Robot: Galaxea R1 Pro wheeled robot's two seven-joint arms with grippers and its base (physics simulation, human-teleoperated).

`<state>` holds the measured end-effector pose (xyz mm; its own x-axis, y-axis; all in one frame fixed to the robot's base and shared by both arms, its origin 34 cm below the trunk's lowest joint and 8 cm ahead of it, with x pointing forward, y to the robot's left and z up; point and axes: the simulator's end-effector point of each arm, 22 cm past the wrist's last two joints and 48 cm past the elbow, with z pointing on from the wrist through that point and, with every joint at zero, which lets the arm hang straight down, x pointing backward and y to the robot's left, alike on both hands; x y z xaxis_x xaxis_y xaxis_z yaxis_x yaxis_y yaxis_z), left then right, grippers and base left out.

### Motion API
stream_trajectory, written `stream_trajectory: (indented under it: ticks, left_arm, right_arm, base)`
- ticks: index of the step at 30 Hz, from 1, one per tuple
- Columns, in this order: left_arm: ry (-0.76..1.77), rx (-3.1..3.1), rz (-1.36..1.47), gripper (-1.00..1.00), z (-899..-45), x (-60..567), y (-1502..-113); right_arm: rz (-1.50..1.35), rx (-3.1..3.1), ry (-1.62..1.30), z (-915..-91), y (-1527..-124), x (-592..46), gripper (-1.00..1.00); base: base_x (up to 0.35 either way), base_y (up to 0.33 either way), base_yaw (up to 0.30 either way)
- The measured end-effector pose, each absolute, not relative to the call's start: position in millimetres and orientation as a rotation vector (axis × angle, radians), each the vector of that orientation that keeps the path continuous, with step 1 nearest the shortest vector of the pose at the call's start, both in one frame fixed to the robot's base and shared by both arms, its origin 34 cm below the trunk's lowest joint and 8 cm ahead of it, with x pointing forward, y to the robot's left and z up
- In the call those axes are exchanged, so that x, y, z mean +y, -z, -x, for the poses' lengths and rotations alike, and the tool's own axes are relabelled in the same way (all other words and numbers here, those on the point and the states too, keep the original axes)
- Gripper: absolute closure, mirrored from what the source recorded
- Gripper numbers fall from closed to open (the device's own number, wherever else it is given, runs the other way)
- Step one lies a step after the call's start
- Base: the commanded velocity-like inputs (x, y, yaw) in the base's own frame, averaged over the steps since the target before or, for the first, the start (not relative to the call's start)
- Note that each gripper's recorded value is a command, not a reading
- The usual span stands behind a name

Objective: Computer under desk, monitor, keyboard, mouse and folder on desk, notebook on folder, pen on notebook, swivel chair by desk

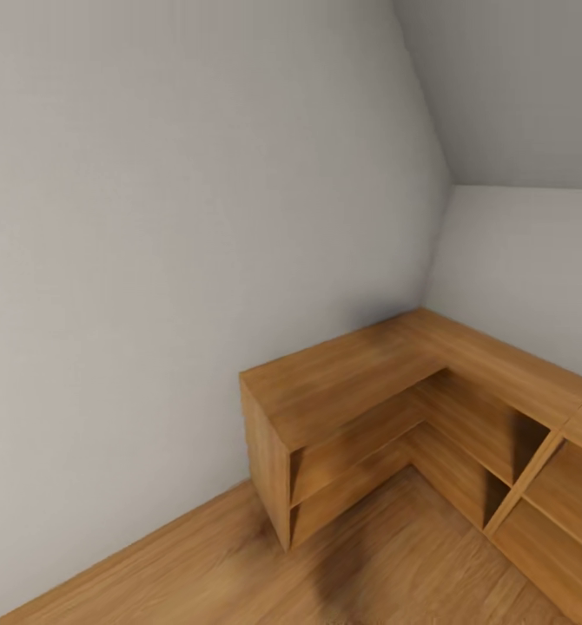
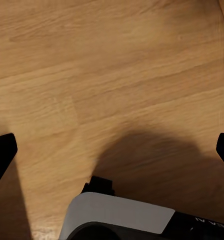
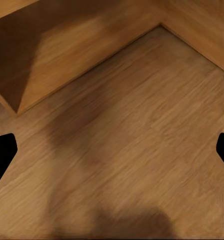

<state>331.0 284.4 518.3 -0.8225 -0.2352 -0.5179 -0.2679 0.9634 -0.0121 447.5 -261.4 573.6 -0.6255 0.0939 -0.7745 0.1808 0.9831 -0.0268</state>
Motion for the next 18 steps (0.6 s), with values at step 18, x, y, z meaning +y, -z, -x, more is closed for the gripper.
stream_trajectory:
  ticks: [18]
  left_arm:
    - [-0.086,2.574,0.358,-1.0,-330.9,286.2,-518.4]
  right_arm:
    - [-0.186,2.306,0.142,-404.0,-560.2,-263.0,-1.0]
  base:
    - [0.0,0.0,-0.26]
